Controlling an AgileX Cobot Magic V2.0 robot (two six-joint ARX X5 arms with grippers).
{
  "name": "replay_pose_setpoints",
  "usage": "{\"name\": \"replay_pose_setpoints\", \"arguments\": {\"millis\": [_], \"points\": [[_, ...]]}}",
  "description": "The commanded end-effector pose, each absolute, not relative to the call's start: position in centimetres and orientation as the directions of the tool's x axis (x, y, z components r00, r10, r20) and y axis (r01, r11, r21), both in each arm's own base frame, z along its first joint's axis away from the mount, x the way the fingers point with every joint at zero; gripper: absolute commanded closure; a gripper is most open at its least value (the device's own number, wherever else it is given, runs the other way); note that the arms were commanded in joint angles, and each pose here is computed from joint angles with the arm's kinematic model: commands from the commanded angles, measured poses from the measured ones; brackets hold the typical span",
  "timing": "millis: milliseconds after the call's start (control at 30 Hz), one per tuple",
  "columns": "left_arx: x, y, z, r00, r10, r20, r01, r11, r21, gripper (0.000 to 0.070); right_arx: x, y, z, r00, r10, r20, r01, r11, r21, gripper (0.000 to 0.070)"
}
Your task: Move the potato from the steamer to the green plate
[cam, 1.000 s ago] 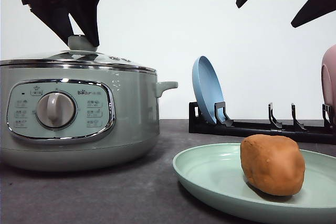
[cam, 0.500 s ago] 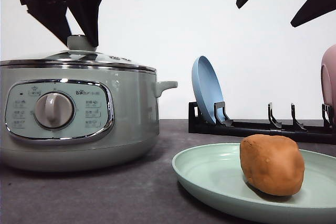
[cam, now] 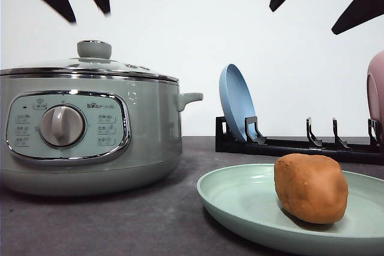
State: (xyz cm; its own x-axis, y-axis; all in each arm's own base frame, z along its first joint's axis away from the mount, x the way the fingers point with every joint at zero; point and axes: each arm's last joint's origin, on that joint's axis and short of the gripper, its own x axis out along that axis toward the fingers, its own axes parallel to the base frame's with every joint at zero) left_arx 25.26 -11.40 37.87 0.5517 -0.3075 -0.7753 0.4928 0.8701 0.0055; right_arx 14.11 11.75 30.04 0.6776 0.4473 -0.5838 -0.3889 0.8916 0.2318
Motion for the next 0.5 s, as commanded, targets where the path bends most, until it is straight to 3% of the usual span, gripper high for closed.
{"name": "replay_pose_setpoints", "arguments": {"millis": [0, 200, 467], "points": [[24.5, -11.4, 39.0, 0.555, -0.344, -0.757, 0.504, 0.863, -0.022, 0.0237, 14.1, 12.0, 30.5, 0.663, 0.473, -0.58, -0.419, 0.877, 0.236, 0.0083], [21.0, -10.5, 41.1, 0.503, -0.504, -0.703, 0.595, 0.791, -0.141, 0.0239, 13.6, 12.0, 30.0, 0.551, 0.548, -0.629, -0.484, 0.824, 0.295, 0.0083], [18.3, -9.4, 42.5, 0.519, -0.534, -0.668, 0.616, 0.775, -0.141, 0.0257, 13.2, 12.2, 29.8, 0.445, 0.627, -0.64, -0.538, 0.758, 0.368, 0.0084]]}}
